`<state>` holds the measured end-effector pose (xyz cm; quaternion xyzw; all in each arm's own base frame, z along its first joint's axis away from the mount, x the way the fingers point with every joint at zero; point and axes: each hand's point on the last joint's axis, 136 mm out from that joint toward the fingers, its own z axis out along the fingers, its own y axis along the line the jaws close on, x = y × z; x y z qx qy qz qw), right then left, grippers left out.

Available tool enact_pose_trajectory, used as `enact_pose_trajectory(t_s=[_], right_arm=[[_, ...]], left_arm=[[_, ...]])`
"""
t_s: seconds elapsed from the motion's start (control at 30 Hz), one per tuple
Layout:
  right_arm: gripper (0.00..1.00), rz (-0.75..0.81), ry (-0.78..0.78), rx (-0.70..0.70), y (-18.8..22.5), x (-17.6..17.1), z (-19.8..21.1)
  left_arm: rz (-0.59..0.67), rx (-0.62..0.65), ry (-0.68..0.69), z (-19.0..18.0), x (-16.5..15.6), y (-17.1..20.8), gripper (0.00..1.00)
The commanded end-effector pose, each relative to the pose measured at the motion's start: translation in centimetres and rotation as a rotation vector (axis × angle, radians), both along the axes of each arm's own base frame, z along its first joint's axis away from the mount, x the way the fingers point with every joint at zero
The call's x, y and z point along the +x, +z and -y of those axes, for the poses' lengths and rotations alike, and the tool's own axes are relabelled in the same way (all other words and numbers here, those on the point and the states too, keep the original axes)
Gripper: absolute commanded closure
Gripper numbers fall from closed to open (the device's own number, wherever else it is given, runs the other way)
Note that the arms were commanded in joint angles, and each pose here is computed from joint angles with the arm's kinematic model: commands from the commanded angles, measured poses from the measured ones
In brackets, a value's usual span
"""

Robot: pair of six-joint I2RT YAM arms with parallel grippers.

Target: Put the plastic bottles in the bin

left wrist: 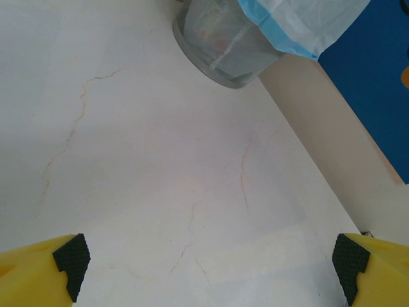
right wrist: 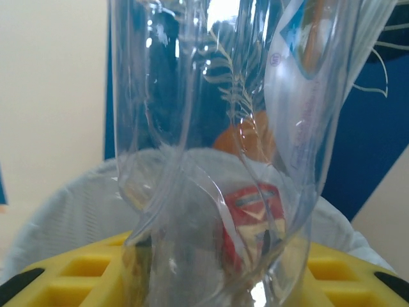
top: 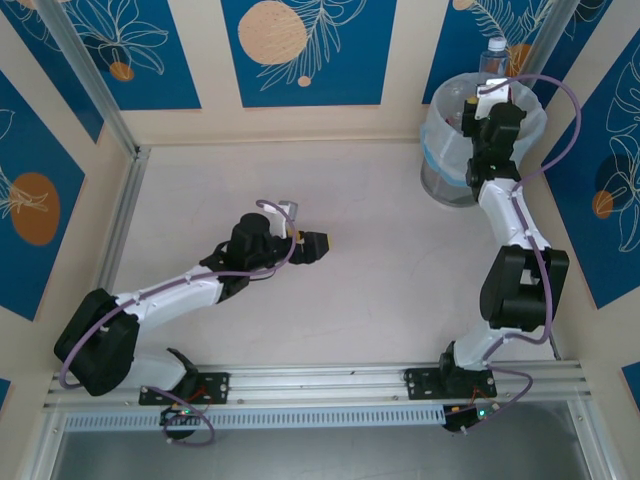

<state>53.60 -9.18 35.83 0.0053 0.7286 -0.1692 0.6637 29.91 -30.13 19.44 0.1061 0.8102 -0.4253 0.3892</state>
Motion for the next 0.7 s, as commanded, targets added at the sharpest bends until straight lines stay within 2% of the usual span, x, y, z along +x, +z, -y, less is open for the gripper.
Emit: enact_pose_trajectory(t_s=[0.0,0.1,0.17,0.27,0.3,0.33,0.43,0.57,0.67], right_arm=[[0.50,-0.018,-0.054,-0.018,1.1,0.3,1.9],[0.41,-0.079,-0.037,0.041,-0.1,0.9,2.5],[0.25,-0.143,-0.049,0.074,-1.1,1.4,2.9],[0.18,-0.156,-0.088,0.100,-1.3,1.2,3.1],[0.03,-0.143,-0.083,0.110,-1.1,0.9,3.0],[0.00,-0.127,-0.063,0.124,-0.7,0.5,2.5],[0.01,-0.086,-0.022,0.173,0.7,-1.0,1.1],[0.00,-0.029,-0.001,0.250,1.9,-4.1,-0.8],[0.00,-0.002,0.016,0.329,1.6,-7.2,-2.1]], left_arm=[[0.007,-0.002,0.027,-0.3,0.2,0.3,0.01],[0.011,0.007,0.029,-0.3,0.3,0.4,0.01],[0.012,0.019,0.055,-0.9,0.5,0.4,0.01],[0.020,0.075,0.127,-3.0,0.9,0.4,0.01],[0.025,0.109,0.164,-4.1,1.1,0.4,0.01],[0.035,0.149,0.207,-5.7,1.3,0.6,0.01],[0.077,0.262,0.345,-10.9,1.4,1.3,0.01],[0.108,0.568,0.625,-20.6,1.3,0.8,0.01],[0.118,0.723,0.808,-27.1,0.4,0.2,0.01]])
